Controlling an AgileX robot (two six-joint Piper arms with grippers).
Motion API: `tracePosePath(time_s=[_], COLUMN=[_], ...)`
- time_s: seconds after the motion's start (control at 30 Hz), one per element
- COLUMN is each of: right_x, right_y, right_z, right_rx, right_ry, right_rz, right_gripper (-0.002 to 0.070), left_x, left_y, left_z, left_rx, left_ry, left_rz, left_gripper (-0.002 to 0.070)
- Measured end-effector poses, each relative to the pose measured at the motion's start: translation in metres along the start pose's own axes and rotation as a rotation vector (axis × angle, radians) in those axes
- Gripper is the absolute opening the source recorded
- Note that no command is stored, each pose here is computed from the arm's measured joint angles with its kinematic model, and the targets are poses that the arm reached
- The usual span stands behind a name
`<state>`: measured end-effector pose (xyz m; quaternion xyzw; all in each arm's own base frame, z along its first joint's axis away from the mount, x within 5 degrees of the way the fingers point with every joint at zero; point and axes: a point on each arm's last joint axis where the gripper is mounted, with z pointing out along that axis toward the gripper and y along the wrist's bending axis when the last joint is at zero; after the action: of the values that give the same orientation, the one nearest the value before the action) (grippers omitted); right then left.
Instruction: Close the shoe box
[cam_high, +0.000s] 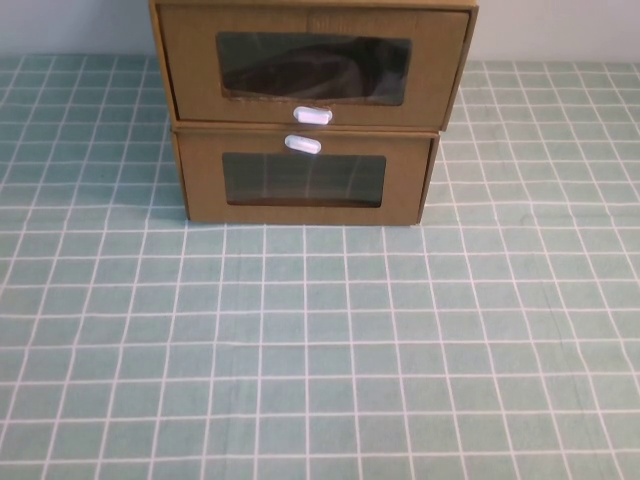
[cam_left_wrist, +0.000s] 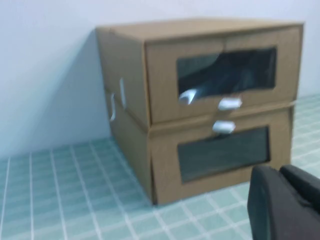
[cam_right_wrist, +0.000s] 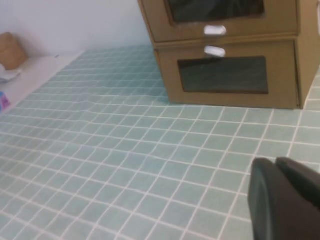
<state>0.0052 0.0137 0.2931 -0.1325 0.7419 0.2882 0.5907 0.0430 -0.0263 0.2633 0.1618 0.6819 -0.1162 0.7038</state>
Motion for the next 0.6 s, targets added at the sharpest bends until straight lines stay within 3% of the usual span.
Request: tracePosePath(time_s=[0.23,0.6], right_x=[0.029,0.058], right_y=[-0.017,-0.029], right_z=[0.037,0.054], right_rx=[0.023,0.045], right_ry=[-0.154,-0.152], right_rz=[-0.087,-0.065], right_gripper=[-0.0011,-0.0011], left_x=[0.064,0.067], left_y=[0.009,0.01], left_z=[0.009,0.01], left_rx=[-0.123,-0.139], left_ry=[0.065,0.057], left_rz=[-0.026,-0.032], left_gripper=[-0.0005,-0.0005])
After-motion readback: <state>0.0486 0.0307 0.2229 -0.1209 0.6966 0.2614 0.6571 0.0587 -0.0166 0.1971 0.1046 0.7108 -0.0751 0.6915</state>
